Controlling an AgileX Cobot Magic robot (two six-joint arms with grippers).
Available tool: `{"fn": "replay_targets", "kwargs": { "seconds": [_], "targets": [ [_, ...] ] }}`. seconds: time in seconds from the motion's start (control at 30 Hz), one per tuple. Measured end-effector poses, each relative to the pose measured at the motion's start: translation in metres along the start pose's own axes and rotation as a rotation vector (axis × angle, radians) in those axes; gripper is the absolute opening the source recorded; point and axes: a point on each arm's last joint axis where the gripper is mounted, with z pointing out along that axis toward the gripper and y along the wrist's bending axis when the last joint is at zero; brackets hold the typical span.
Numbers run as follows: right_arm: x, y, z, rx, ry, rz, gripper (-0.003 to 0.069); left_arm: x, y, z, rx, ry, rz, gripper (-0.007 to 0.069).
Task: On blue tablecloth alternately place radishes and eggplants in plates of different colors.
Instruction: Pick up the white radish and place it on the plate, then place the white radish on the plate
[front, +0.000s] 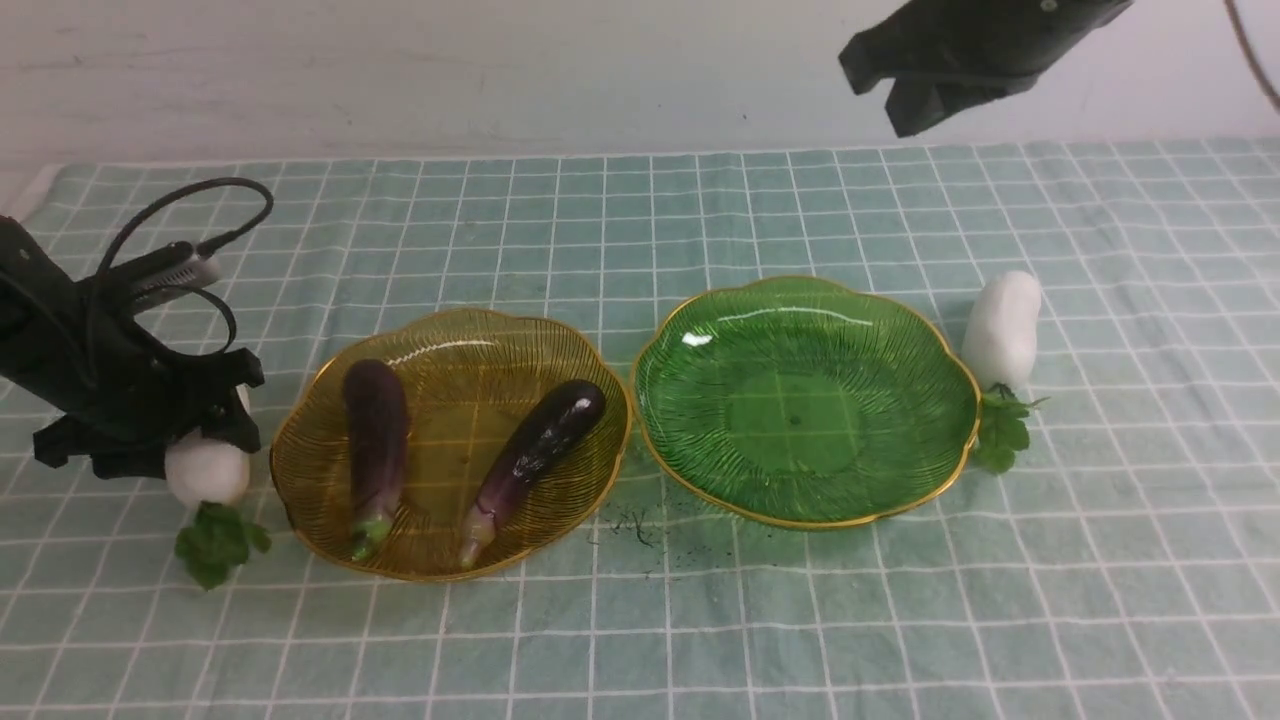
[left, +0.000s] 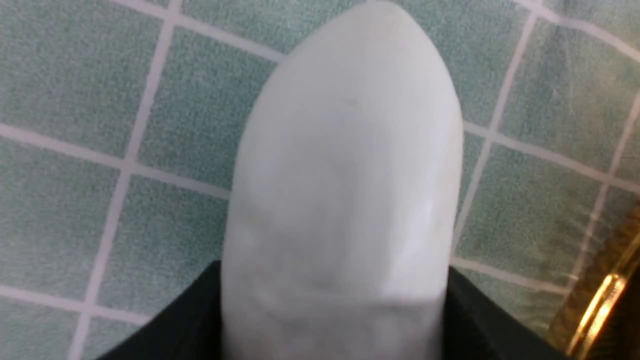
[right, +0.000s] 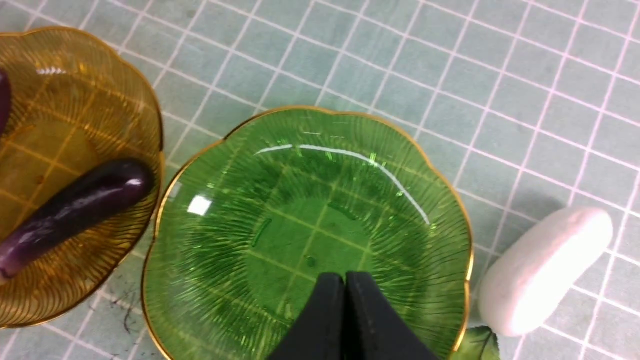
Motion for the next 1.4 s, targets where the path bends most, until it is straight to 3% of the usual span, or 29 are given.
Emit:
{"fn": "replay_targets", "kwargs": {
  "seconds": [0.2,0.33,0.43,0.5,0.53,0.57,0.63,0.7,0.73,0.8,0.83,0.93,0.97,1.03,1.2,1.33,1.4],
  "targets": [
    [0.006,-0.057,-0.004,0.088,-0.001,0.166,-0.0014,-0.026,-0.023,-0.051,0.048,-0.07,0.051,0.0427],
    [0.018,-0.108,-0.006,0.164,0.005,0.326,-0.0014,-0.038,-0.093,-0.099,0.226,-0.175,0.19,0.0427],
    [0.026,-0.13,0.012,0.175,0.046,0.38,0.0001,-0.021,-0.17,-0.111,0.395,-0.186,0.328,0.0427],
    [0.028,-0.135,0.022,0.165,0.063,0.397,0.001,-0.013,-0.192,-0.11,0.439,-0.18,0.366,0.0427],
    [0.032,-0.14,0.041,0.139,0.097,0.422,0.0045,0.009,-0.237,-0.1,0.508,-0.166,0.438,0.0427],
    [0.033,-0.14,0.043,0.135,0.101,0.425,0.0045,0.011,-0.241,-0.099,0.511,-0.16,0.446,0.0427],
    [0.04,-0.143,0.078,0.071,0.156,0.472,0.0124,0.037,-0.28,-0.076,0.543,-0.143,0.507,0.0427],
    [0.043,-0.144,0.092,0.045,0.175,0.483,0.0165,0.045,-0.291,-0.066,0.548,-0.136,0.523,0.0427],
    [0.045,-0.144,0.103,0.025,0.185,0.49,0.0211,0.049,-0.297,-0.06,0.55,-0.137,0.529,0.0427],
    [0.055,-0.146,0.141,-0.015,0.216,0.52,0.0384,0.069,-0.315,-0.027,0.543,-0.104,0.553,0.0427],
    [0.055,-0.147,0.143,-0.014,0.216,0.521,0.0395,0.07,-0.315,-0.025,0.542,-0.101,0.553,0.0427],
    [0.065,-0.15,0.168,-0.017,0.247,0.536,0.0547,0.077,-0.317,0.005,0.515,-0.055,0.55,0.0427],
    [0.066,-0.15,0.17,-0.019,0.252,0.538,0.0561,0.077,-0.316,0.008,0.512,-0.052,0.549,0.0431],
    [0.075,-0.151,0.188,-0.029,0.283,0.552,0.0631,0.08,-0.315,0.022,0.497,-0.03,0.546,0.0519],
    [0.09,-0.152,0.216,-0.033,0.339,0.565,0.061,0.08,-0.315,0.022,0.498,-0.013,0.55,0.0666],
    [0.096,-0.153,0.224,-0.034,0.367,0.559,0.0426,0.077,-0.313,0.012,0.504,0.027,0.563,0.0668],
    [0.093,-0.155,0.217,-0.015,0.37,0.536,0.044,0.07,-0.311,0.001,0.509,0.037,0.57,0.0622]
  ]
}}
